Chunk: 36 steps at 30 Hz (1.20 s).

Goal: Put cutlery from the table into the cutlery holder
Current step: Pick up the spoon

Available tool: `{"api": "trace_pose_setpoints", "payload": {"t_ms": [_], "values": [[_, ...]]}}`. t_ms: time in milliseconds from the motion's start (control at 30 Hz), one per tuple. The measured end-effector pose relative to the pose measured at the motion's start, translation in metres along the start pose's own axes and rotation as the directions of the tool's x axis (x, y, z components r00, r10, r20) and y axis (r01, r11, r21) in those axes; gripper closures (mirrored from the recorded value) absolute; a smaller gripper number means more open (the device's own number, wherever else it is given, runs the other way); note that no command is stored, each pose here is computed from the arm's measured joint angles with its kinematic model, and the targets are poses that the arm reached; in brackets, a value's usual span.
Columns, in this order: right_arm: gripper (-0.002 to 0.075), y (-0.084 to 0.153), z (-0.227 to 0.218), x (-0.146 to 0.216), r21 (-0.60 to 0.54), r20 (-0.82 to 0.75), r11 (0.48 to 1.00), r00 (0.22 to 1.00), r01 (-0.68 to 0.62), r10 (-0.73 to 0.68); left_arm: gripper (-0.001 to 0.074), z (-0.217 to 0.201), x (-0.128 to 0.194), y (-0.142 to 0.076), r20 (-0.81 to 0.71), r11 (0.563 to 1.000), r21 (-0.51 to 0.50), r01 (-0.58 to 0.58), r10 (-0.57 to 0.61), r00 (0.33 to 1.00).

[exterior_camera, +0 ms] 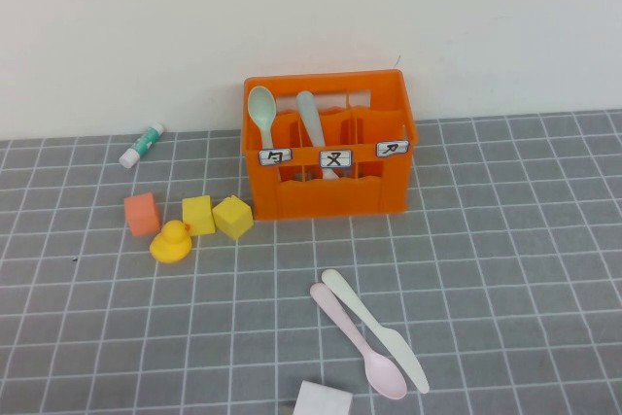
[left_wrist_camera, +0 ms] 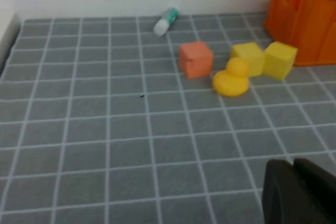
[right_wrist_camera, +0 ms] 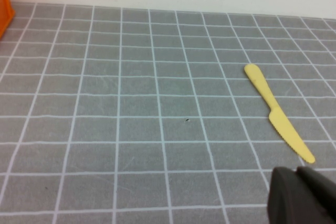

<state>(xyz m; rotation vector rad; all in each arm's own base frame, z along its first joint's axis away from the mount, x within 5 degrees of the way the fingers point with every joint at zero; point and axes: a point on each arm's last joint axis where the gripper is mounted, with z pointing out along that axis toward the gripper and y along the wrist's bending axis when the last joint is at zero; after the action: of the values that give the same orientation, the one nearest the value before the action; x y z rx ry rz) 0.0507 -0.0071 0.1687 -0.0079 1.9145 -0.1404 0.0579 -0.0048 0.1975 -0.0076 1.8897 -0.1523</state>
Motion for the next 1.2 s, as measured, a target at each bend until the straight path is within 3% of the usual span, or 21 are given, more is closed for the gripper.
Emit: {"api": "trace_pose_setpoints", "payload": {"t_ms": [300, 500, 767, 967, 1200], "values": [[0.0729, 0.000, 0.000, 0.000, 0.000, 0.000, 1.000, 1.000, 0.000, 0.000, 0.0736, 0.000, 0.027, 0.005, -0.054, 0.999, -0.024, -0.048, 0.047, 0.997], [0.0729, 0.000, 0.000, 0.000, 0.000, 0.000, 1.000, 1.000, 0.000, 0.000, 0.0736, 0.002, 0.025, 0.001, 0.020, 1.000, 0.020, 0.010, -0.011, 1.000], [0.0729, 0.000, 0.000, 0.000, 0.000, 0.000, 1.000, 1.000, 0.000, 0.000, 0.0736, 0.002, 0.025, -0.004, 0.007, 0.986, 0.076, 0.146, -0.147, 0.989], [0.0729, 0.000, 0.000, 0.000, 0.000, 0.000, 1.000, 1.000, 0.000, 0.000, 0.0736, 0.002, 0.025, -0.004, 0.007, 0.984, 0.075, 0.159, -0.160, 0.987], [0.0729, 0.000, 0.000, 0.000, 0.000, 0.000, 1.000, 1.000, 0.000, 0.000, 0.0736, 0.002, 0.024, 0.000, 0.030, 0.980, 0.000, 0.199, -0.199, 0.980]]}}
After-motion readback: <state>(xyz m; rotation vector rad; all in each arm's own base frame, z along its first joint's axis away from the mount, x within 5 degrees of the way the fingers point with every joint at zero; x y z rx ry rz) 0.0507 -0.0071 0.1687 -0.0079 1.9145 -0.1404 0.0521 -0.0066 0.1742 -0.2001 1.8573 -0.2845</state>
